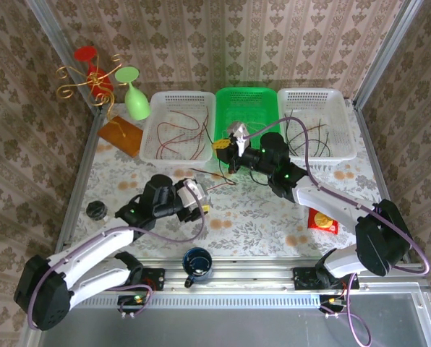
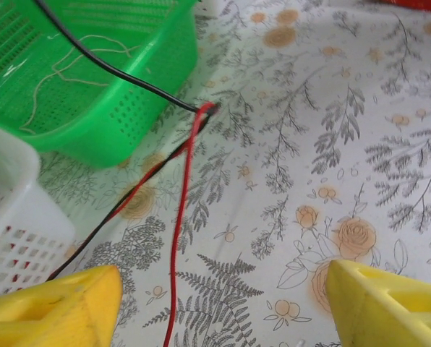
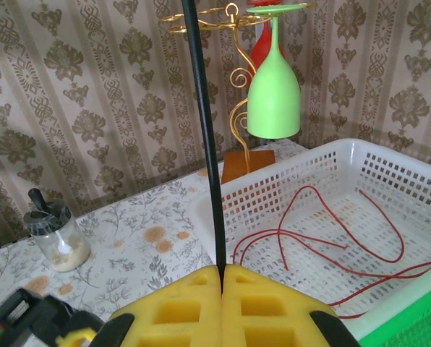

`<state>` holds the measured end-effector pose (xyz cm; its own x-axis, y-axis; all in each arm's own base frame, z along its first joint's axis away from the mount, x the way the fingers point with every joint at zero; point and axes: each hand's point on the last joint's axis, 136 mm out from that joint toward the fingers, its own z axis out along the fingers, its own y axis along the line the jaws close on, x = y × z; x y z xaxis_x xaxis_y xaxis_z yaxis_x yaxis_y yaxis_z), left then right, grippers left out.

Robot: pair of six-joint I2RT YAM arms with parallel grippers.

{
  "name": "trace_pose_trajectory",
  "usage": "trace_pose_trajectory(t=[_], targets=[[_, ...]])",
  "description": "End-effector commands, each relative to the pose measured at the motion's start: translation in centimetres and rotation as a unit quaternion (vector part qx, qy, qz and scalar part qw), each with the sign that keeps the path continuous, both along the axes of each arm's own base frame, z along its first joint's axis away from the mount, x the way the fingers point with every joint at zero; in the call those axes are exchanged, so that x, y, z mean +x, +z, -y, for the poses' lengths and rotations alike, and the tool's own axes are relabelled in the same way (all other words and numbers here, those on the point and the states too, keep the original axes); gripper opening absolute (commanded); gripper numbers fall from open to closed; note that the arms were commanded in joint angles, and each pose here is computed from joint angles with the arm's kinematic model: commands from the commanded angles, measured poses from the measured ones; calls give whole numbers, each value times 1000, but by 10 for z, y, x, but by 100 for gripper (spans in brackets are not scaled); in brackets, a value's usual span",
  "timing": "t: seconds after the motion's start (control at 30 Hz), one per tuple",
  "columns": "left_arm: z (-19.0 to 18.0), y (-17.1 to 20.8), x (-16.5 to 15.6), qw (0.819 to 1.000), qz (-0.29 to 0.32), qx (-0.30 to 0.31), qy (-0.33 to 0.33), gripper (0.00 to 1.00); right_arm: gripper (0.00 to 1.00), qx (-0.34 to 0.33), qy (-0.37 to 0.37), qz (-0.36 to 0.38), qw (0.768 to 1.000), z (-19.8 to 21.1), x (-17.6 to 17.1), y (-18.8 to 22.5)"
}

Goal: Untangle the cables

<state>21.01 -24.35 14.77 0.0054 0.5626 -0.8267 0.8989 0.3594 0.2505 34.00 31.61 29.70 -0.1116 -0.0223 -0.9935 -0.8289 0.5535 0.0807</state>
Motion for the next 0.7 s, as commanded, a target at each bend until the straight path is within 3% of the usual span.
trace_pose_trajectory(t=[0.0,0.43,0.5,0.67], targets=[[13,12,12,996,79,-10,-29,75,0,29,8,24,999,6,-10,31],[27,-21,39,996,83,16,-18,65,0,31,15,30,999,10,-16,38],[29,-26,42,996,78,28,-20,57,0,34,14,32,999,11,-17,41],[33,-21,40,997,71,26,-21,18,0,38,6,37,999,16,-20,47]])
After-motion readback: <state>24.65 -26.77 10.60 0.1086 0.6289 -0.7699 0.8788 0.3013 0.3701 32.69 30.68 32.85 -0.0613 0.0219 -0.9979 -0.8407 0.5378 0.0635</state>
